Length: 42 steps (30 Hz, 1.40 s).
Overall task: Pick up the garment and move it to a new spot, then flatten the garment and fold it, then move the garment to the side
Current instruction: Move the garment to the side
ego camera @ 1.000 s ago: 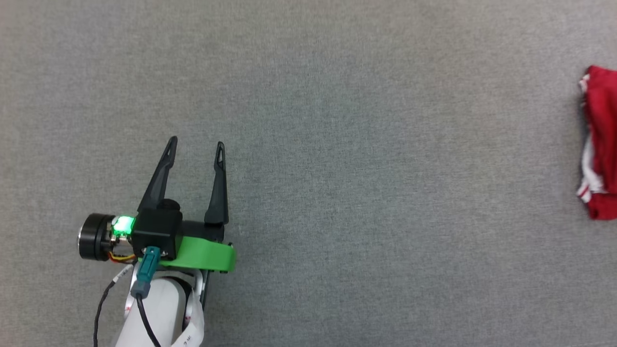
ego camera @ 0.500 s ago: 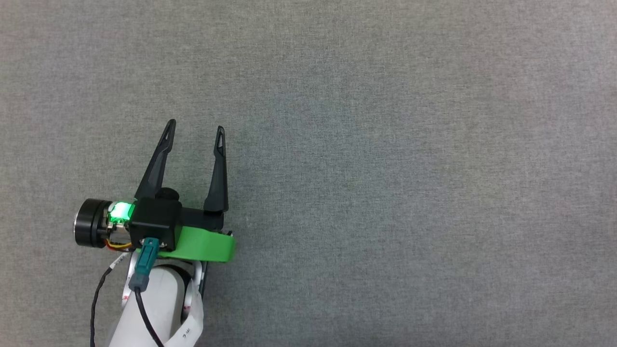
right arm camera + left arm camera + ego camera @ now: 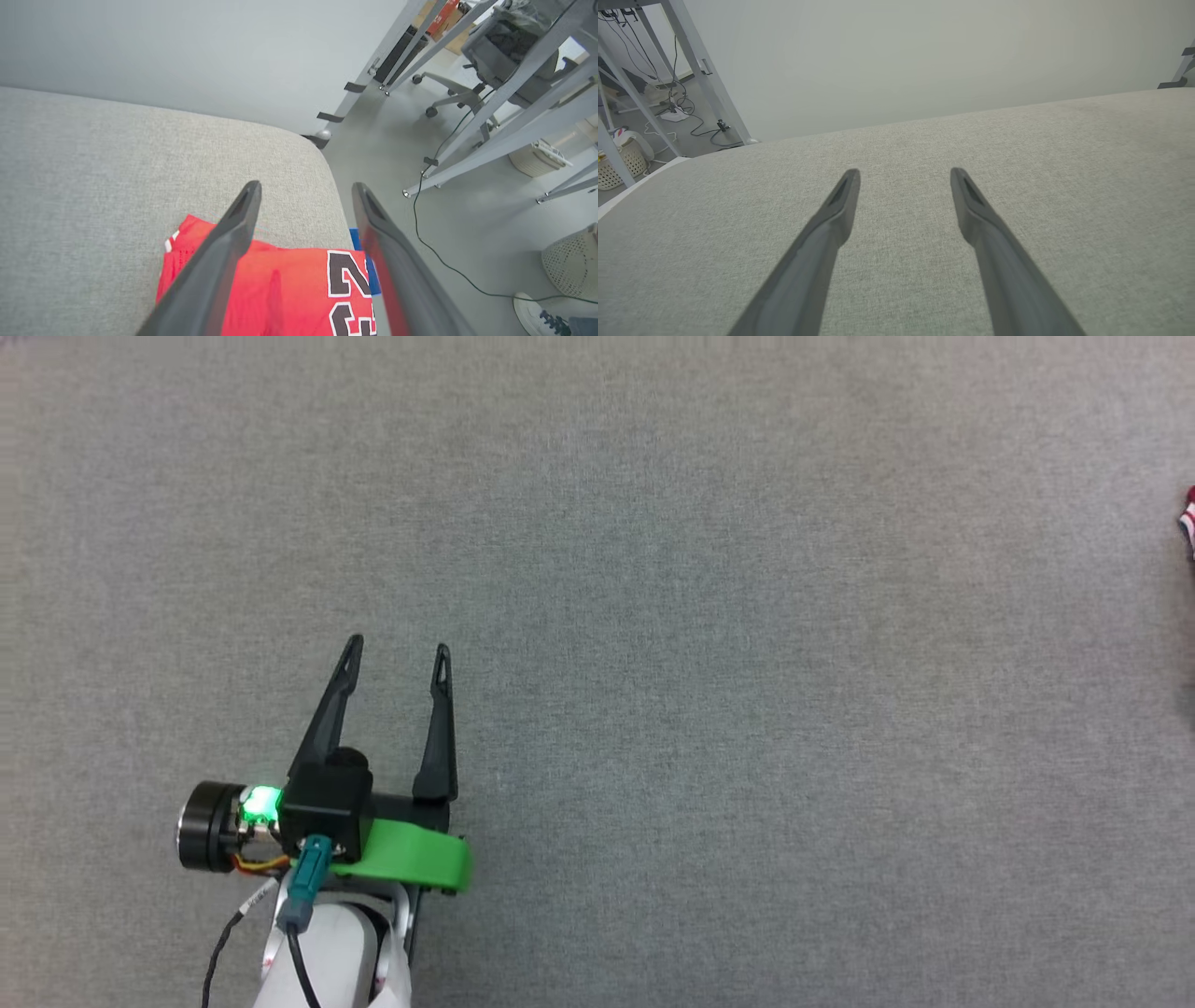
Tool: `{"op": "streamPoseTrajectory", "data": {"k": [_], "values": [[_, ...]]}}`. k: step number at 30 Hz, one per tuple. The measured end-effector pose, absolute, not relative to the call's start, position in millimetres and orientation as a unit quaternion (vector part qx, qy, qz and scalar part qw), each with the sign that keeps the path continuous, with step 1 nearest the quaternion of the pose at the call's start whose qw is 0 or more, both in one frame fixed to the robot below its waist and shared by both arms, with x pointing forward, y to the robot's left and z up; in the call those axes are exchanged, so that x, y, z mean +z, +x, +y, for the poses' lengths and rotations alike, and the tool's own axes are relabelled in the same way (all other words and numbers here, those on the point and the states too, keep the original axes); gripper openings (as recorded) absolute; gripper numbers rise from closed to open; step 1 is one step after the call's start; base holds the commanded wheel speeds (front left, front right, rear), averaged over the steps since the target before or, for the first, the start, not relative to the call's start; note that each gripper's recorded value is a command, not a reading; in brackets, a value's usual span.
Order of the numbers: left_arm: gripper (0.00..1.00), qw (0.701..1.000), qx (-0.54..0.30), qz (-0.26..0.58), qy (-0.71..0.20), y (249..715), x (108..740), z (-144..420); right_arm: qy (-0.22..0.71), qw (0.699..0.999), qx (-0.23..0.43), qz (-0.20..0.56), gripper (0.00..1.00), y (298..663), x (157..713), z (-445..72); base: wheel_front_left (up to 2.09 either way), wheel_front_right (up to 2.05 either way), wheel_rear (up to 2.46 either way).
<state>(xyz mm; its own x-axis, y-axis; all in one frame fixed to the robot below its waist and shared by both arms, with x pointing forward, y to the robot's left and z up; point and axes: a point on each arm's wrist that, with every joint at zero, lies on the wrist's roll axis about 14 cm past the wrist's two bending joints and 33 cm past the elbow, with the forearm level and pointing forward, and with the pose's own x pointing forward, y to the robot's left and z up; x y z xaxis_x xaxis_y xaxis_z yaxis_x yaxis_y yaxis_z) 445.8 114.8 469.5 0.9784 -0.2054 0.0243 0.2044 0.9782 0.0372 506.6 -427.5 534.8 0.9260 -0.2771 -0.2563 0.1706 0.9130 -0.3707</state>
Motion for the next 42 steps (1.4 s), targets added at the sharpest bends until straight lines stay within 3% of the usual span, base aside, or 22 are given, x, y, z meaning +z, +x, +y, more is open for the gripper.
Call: {"op": "streamPoseTrajectory", "data": {"k": [6,13,19,31,42], "values": [[1.00,0.995,-0.091,-0.026,0.017,423.1,486.5,121.2,-0.167,0.984,-0.062,0.012,1.00,507.2,582.1,-372.5,0.00,0.00,0.00],[1.00,0.997,-0.065,-0.044,0.017,401.4,505.9,135.5,-0.137,0.982,-0.007,-0.128,1.00,486.0,622.6,-299.6,0.00,0.00,0.00],[1.00,0.997,-0.045,-0.056,0.022,389.1,516.7,148.5,-0.093,0.976,0.032,-0.195,1.00,460.8,636.4,-240.0,0.00,0.00,0.00],[1.00,0.998,-0.016,-0.063,0.025,373.1,523.3,166.8,0.009,0.986,0.076,-0.148,1.00,416.2,580.8,-168.9,0.00,0.00,0.00],[1.00,0.998,-0.027,-0.055,0.016,354.6,518.6,163.7,0.040,0.994,0.055,-0.084,1.00,369.0,536.5,-169.9,0.00,0.00,0.00]]}}
